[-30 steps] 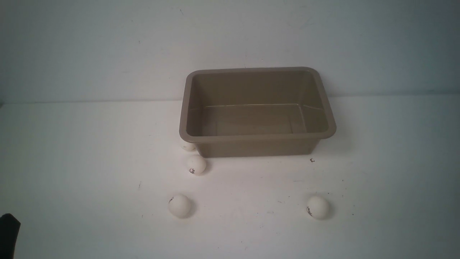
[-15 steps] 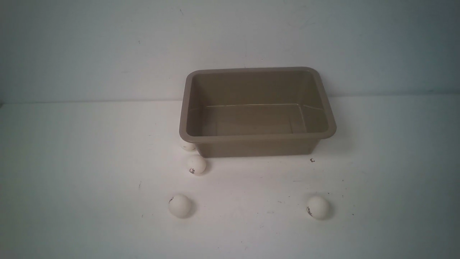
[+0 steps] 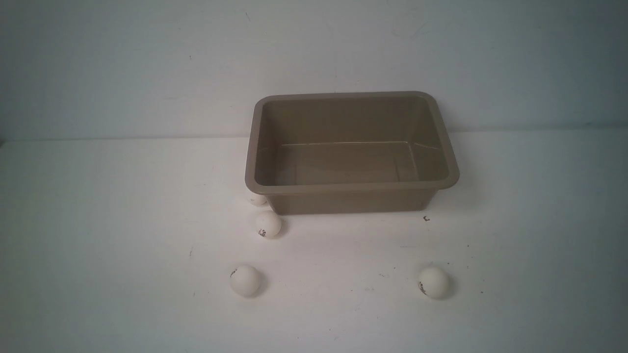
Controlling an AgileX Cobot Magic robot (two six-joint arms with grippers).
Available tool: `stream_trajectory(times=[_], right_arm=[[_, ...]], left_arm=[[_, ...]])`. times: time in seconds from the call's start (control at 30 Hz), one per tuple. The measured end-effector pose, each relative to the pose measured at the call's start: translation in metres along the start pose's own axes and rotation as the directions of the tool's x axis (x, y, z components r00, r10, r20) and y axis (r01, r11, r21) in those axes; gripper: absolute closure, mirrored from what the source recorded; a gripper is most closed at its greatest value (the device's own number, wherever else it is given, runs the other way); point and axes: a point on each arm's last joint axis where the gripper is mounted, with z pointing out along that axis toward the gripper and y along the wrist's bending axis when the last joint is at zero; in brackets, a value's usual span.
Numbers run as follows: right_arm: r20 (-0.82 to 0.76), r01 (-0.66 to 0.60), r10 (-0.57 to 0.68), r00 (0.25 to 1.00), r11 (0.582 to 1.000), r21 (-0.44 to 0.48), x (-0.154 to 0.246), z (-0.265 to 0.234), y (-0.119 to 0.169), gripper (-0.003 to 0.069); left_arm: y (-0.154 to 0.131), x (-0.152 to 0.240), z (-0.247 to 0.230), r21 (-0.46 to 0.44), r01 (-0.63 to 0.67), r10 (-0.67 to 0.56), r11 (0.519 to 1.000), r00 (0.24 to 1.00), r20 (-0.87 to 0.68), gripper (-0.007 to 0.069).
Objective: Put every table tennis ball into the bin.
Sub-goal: Use the right arm to clamp the table tennis ball closest to it
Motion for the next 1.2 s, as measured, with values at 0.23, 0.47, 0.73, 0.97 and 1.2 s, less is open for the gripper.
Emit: stream_trajectory(times=[0.23, 0.47, 0.73, 0.97, 1.2], right_arm=[[-0.054, 0.065, -0.068, 0.996, 0.996, -0.055, -0.001, 0.014, 0.001, 0.0074], [-0.071, 0.087, -0.091, 0.993, 0.994, -0.063, 0.0, 0.015, 0.001, 0.0074], [-0.071, 0.104, -0.109, 0.992, 0.992, -0.065, 0.0, 0.015, 0.001, 0.0074], [-0.088, 0.102, -0.109, 0.99, 0.992, -0.078, 0.002, 0.015, 0.002, 0.0074], [-0.089, 0.094, -0.101, 0.991, 0.992, -0.086, 0.002, 0.015, 0.003, 0.0074]], left_arm=[[-0.003, 0.005, -0.01, 0.019, -0.063, 0.065, 0.998, 0.987, -0.145, 0.023], [0.0, 0.004, -0.017, 0.0, -0.218, 0.213, 0.976, 0.953, -0.215, 0.023], [0.005, -0.013, -0.031, -0.069, -0.344, 0.325, 0.937, 0.926, -0.193, 0.023], [-0.003, -0.042, -0.062, -0.083, -0.314, 0.3, 0.946, 0.943, -0.144, 0.023], [-0.004, -0.048, -0.04, -0.016, -0.301, 0.281, 0.953, 0.906, -0.318, 0.023]])
